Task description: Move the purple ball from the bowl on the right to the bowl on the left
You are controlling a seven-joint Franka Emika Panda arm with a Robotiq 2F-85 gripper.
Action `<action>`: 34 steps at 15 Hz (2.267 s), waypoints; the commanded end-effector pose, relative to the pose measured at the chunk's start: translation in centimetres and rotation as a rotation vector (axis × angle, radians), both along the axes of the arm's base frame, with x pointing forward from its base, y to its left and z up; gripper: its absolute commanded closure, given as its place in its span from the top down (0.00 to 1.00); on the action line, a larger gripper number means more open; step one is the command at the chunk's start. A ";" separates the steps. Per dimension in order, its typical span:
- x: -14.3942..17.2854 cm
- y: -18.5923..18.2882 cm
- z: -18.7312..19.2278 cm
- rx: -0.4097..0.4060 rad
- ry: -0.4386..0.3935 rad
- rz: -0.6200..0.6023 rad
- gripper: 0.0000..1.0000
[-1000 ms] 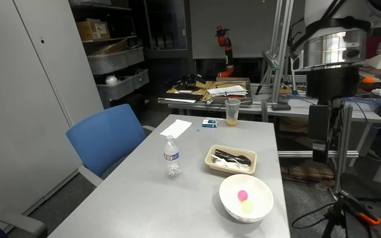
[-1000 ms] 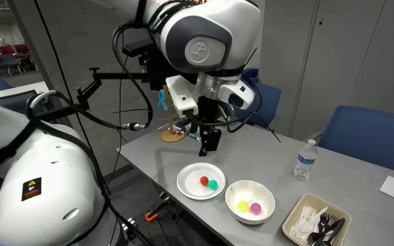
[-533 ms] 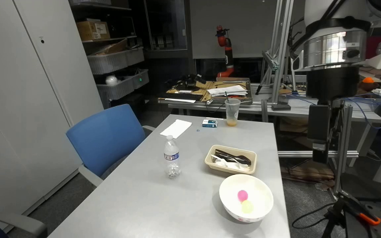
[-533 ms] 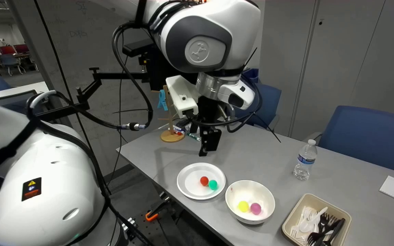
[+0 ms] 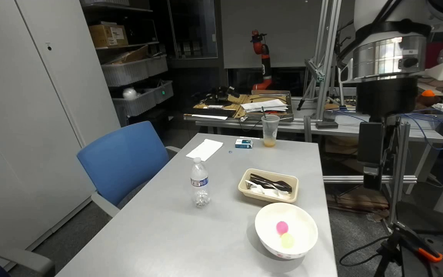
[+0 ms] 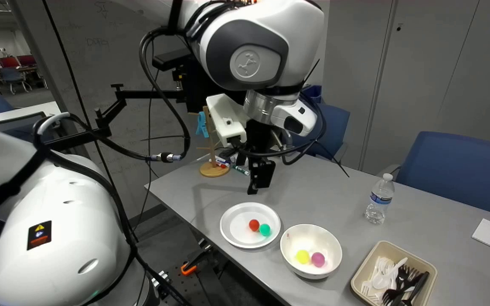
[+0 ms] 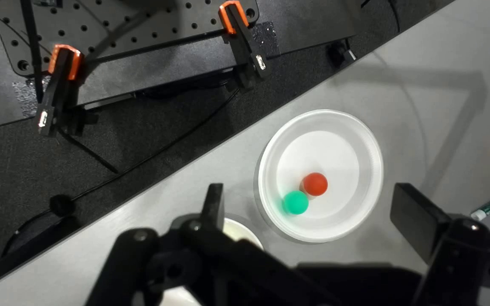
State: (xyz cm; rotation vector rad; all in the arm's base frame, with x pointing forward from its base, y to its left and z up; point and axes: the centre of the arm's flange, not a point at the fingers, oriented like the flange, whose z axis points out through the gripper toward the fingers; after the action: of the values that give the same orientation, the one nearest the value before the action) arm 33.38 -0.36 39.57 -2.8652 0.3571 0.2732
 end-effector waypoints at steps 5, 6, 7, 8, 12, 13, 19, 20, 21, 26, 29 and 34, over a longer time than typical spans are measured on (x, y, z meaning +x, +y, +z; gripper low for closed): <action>0.2 -0.1 0.0 -0.059 -0.029 0.030 1.00; 0.2 -0.2 0.0 -0.077 -0.032 0.037 1.00; 0.2 -0.3 0.0 -0.101 -0.041 0.043 1.00; 0.4 -0.4 0.1 -0.119 -0.053 0.056 1.00; 1.3 -0.7 0.3 -0.170 -0.170 0.100 1.00; 1.6 -0.7 0.3 -0.173 -0.197 0.112 1.00; 3.5 -2.5 -2.7 -0.278 -0.328 0.140 1.00; 2.8 -1.5 0.1 -0.251 -0.312 0.130 1.00; 2.9 -1.8 -1.0 -0.257 -0.314 0.127 1.00; 3.3 -2.0 -2.2 -0.258 -0.302 0.126 1.00; 3.2 -2.0 -2.1 -0.255 -0.286 0.131 1.00; 2.8 -2.0 -2.2 -0.241 -0.217 0.147 1.00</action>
State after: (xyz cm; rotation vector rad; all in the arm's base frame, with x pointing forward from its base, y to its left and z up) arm 36.29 -2.34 37.00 -3.1255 0.1637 -0.1266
